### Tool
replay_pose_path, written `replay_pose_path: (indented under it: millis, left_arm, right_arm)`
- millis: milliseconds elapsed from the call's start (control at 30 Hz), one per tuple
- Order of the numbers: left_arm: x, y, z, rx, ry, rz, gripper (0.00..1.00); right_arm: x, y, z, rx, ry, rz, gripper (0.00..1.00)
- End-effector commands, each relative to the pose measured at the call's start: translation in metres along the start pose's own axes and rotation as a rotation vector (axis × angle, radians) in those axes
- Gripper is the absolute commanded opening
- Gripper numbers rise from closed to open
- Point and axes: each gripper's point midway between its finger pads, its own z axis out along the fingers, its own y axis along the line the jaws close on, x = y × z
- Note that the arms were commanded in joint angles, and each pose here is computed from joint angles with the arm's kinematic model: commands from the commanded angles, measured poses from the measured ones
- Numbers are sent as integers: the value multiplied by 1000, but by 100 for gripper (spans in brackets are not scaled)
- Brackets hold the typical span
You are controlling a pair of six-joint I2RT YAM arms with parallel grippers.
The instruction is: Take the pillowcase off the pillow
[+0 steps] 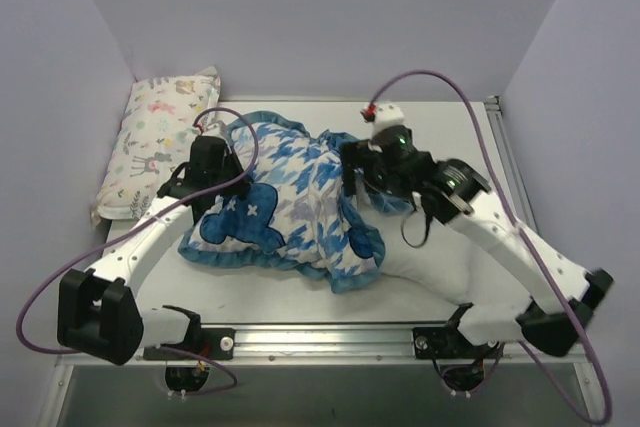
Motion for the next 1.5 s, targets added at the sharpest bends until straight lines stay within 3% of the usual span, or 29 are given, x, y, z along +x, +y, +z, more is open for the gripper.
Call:
replay_pose_path:
  millis: [0,33,133,400,567,733,767,800,833,867,900,1067,1100,1200,1333,1467]
  left_arm:
    - [-9,5,-20,-40,-33,30,0]
    - [-11,5,-22,-39,-40,30,0]
    - [-14,3,-27,-36,-55,25,0]
    - [-20,7,-32,-57,-78,32,0]
    - [-22,1,-33,-34,-77,32,0]
    - [-33,-11,-35,-3,-80,42,0]
    - [-40,-16,-39,3,-92,53,0]
    - [-45,-17,-42,0,-101,57,0]
    - [-49,-18,-43,-4,-106,62,0]
    - [-51,-14,-44,-18,-101,69,0]
    - [-60,-18,-47,-16,-116,69,0]
    - [-93,-3,-59,-56,-164,31,0]
    - [-107,13,-64,-93,-192,-5,0]
    - [-134,33,-80,-136,-250,-65,0]
    - [-152,59,-90,-211,-287,-91,0]
    - [-152,119,-99,-403,-312,-162,0]
  right_arm:
    - [7,-51,-64,125,-136,113,89]
    - [41,-59,-57,156,-82,102,90]
    - [67,-80,-82,178,-141,211,93]
    - [154,-113,-68,303,-57,296,100]
    - [177,-105,-48,272,9,258,100]
    - [184,-116,1,394,124,200,98]
    - [186,-119,9,411,144,198,93]
    - [193,-122,20,423,192,194,81]
    - [191,-127,28,405,200,249,32]
    - [189,-132,31,408,204,274,6]
    - [188,-138,33,412,215,282,0]
    - [146,-189,2,486,123,403,0]
    - [123,-198,-10,501,70,424,0]
    - [110,-229,-35,562,56,477,0]
    - [109,-245,-40,568,58,539,0]
    - [115,-263,-45,598,63,587,0]
